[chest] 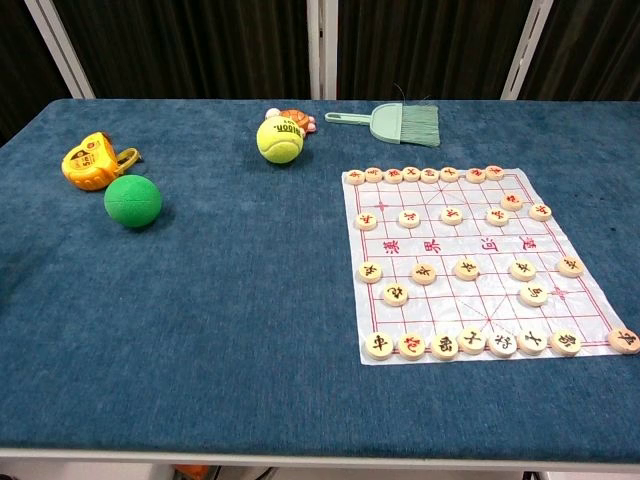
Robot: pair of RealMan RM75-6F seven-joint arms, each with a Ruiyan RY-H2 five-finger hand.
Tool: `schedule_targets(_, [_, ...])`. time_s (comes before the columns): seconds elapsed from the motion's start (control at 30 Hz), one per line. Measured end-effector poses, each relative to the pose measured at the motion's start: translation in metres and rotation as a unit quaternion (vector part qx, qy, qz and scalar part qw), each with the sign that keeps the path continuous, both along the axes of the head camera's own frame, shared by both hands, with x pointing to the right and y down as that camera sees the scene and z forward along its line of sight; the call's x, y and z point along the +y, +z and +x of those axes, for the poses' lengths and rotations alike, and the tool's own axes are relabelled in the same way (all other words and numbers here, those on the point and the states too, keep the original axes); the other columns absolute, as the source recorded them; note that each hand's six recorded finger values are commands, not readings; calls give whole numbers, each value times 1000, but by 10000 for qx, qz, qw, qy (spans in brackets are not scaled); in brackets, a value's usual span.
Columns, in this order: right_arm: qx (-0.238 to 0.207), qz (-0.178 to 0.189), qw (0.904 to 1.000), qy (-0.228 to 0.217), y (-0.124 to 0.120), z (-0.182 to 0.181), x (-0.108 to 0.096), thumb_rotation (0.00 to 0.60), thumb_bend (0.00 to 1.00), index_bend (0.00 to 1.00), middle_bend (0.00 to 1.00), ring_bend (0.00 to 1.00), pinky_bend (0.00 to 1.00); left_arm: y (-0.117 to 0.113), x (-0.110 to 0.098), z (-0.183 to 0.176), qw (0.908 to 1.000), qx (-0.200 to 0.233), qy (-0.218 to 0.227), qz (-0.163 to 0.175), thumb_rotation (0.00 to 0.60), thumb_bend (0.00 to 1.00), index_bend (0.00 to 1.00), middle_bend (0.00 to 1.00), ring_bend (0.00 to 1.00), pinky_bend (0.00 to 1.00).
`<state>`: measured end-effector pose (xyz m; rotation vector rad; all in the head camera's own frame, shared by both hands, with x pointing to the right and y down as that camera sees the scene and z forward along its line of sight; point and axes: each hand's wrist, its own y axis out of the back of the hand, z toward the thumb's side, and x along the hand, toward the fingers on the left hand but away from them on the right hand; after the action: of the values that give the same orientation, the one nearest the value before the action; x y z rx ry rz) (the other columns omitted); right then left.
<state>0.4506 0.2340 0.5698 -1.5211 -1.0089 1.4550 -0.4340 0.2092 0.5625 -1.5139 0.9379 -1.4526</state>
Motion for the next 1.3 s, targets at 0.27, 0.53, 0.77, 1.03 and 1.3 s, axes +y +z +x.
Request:
schedule_targets(0.27, [-23, -34, 10000, -78, 2, -4, 2, 600, 124, 0, 0, 0, 0, 0, 2, 1, 10000, 3, -1, -33, 600, 93, 46, 47, 0, 0])
schedule_targets(0.53, [-121, -83, 9992, -385, 4, -21, 3, 600, 123, 0, 0, 0, 0, -1, 2, 3, 10000, 63, 10, 2, 600, 92, 46, 47, 0, 0])
schedule_targets(0.77, [-229, -310, 9929, -1121, 19, -68, -3, 600, 123, 70, 0, 0, 0, 2, 2, 7, 9999, 102, 63, -22, 600, 92, 46, 47, 0, 0])
schedule_targets(1.03, [-583, -931, 9738, -1989, 59, -146, 4, 600, 146, 174, 0, 0, 0, -3, 11, 0, 9999, 81, -83, 25, 600, 92, 46, 47, 0, 0])
schedule_targets(1.3, [-981, -1156, 9590, -2394, 88, -217, 13, 600, 193, 254, 0, 0, 0, -9, 19, -11, 9997, 35, -218, 55, 600, 92, 46, 47, 0, 0])
